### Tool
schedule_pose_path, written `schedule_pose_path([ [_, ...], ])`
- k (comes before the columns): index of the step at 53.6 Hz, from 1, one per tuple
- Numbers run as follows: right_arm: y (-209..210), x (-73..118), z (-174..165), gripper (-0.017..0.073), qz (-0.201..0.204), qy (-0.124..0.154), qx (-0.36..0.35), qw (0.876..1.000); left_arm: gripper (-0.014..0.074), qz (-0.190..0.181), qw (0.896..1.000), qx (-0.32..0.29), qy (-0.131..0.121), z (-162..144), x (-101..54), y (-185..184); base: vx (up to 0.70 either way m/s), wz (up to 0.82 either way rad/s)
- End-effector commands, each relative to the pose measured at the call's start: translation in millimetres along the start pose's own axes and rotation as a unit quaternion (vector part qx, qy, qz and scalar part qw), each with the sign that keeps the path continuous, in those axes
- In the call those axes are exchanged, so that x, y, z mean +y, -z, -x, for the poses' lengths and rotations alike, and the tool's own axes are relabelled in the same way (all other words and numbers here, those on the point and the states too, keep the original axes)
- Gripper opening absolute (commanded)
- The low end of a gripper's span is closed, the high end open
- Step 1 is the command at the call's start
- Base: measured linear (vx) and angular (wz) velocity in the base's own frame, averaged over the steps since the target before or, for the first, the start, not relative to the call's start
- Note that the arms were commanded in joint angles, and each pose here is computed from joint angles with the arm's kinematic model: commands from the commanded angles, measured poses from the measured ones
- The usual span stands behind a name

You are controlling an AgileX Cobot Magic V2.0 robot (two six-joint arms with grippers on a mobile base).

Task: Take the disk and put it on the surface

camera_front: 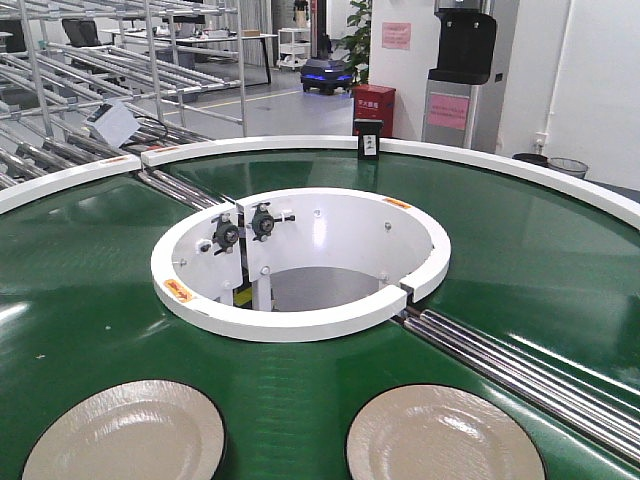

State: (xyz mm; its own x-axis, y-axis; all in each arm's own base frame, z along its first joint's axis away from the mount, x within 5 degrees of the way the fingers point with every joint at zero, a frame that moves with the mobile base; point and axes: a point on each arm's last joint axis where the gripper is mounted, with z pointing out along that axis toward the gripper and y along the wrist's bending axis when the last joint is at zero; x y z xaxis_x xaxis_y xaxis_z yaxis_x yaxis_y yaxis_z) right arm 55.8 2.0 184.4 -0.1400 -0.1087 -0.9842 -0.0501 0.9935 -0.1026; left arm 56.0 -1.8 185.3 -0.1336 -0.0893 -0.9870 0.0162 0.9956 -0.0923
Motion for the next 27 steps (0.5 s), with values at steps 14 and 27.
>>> schedule_pose_path([
  [14, 1, -1.4, 12, -0.0008, -0.009, 0.001, -0.075, 0.997, -0.0008, -0.011, 0.995, -0.095, 0.001, 24, -2.3, 3, 0.00, 0.00],
  [27, 6, -3.7, 33, -0.0008, -0.021, -0.004, -0.189, 0.982, -0.0008, -0.019, 0.975, -0.221, 0.003, 48, -3.8, 10, 0.00, 0.00],
])
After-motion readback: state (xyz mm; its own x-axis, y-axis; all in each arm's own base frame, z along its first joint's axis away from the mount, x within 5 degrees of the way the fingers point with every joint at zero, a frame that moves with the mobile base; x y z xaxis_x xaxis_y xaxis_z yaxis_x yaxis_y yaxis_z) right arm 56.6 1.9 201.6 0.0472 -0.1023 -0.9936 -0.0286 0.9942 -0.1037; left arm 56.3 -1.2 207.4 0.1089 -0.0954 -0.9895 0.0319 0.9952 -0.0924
